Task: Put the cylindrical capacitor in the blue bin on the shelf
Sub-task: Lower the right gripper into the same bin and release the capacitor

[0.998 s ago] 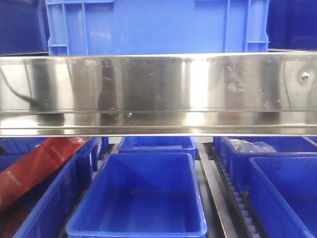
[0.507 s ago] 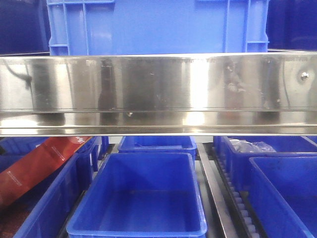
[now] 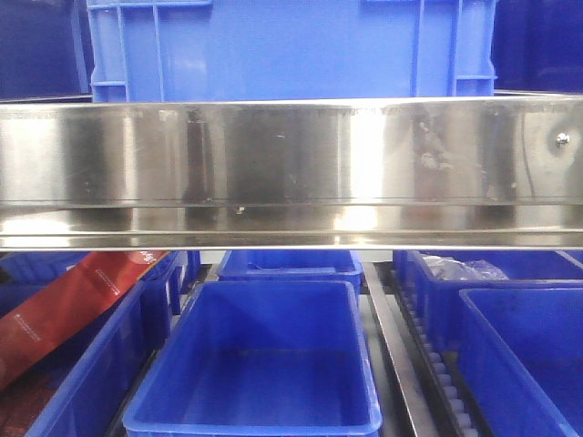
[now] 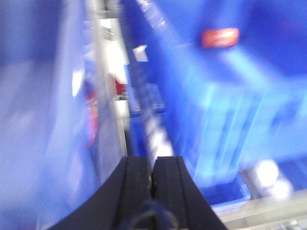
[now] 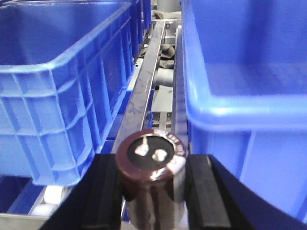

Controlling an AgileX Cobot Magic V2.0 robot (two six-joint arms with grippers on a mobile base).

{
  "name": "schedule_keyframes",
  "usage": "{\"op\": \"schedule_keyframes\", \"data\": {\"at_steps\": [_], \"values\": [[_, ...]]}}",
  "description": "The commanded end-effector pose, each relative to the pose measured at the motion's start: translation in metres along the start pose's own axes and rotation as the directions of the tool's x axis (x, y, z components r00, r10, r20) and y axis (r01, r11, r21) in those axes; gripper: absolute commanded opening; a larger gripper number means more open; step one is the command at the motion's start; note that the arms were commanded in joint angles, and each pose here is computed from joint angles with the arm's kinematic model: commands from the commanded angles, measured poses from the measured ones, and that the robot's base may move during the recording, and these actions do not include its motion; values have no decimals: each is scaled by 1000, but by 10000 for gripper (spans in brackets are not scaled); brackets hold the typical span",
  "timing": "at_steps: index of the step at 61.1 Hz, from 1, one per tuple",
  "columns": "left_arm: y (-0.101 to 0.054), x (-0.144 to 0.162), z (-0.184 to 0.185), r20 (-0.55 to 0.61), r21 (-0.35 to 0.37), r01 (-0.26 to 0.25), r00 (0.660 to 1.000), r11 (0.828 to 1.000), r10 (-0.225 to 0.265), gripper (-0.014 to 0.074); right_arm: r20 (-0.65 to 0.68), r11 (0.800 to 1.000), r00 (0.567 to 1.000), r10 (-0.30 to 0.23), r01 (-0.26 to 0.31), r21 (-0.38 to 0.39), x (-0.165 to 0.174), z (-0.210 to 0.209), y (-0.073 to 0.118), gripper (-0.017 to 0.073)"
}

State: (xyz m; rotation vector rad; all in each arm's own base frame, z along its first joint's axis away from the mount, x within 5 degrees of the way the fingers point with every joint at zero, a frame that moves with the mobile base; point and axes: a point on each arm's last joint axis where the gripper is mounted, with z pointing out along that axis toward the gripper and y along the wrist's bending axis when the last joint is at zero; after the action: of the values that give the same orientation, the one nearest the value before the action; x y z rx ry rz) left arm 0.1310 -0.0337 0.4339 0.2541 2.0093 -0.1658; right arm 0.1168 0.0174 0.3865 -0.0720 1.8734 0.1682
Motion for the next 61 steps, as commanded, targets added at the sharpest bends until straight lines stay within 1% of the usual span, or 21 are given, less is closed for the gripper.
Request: {"op": "schedule_keyframes", "data": {"at_steps": [1,7,14,25,28,35,41,46,54,57,61], "values": [[2,30,-10,72,-19,47,996,999,-46,-111,47,999,998,-33,33,-8,-16,0,2,-162],[4,61,-23,132,-35,54,990,998,-49,-111,67,998,996,-53,55,-31,-35,5,6,-162],[4,89,-29,136,-47,60,989,997,-53,-111,77,992,993,-91,97,-85,-56,16,16,-162],[3,116,-36,155,-46,59,987,997,-51,-111,80,971,988,-132,145,-189,-90,47,42,-162],[3,120,-38,161,-46,59,986,997,-51,-111,78,962,986,-148,162,-221,-101,63,53,-162],[2,124,-36,156,-46,59,986,997,-51,-111,69,946,984,-163,176,-273,-116,93,75,-162],[2,124,-36,156,-46,59,986,997,-51,-111,33,935,983,-181,183,-305,-120,128,94,-162],[2,124,-37,157,-42,62,986,997,-55,-111,6,931,981,-193,185,-316,-120,155,105,-162],[2,124,-37,157,-37,67,986,997,-61,-111,-54,930,979,-194,166,-327,-115,200,118,-154],[2,124,-37,157,-35,68,986,997,-62,-111,-82,930,976,-203,165,-329,-111,215,122,-115],[2,124,-37,157,-35,68,986,997,-62,-111,-130,928,968,-214,160,-335,-106,231,126,-6]]}}
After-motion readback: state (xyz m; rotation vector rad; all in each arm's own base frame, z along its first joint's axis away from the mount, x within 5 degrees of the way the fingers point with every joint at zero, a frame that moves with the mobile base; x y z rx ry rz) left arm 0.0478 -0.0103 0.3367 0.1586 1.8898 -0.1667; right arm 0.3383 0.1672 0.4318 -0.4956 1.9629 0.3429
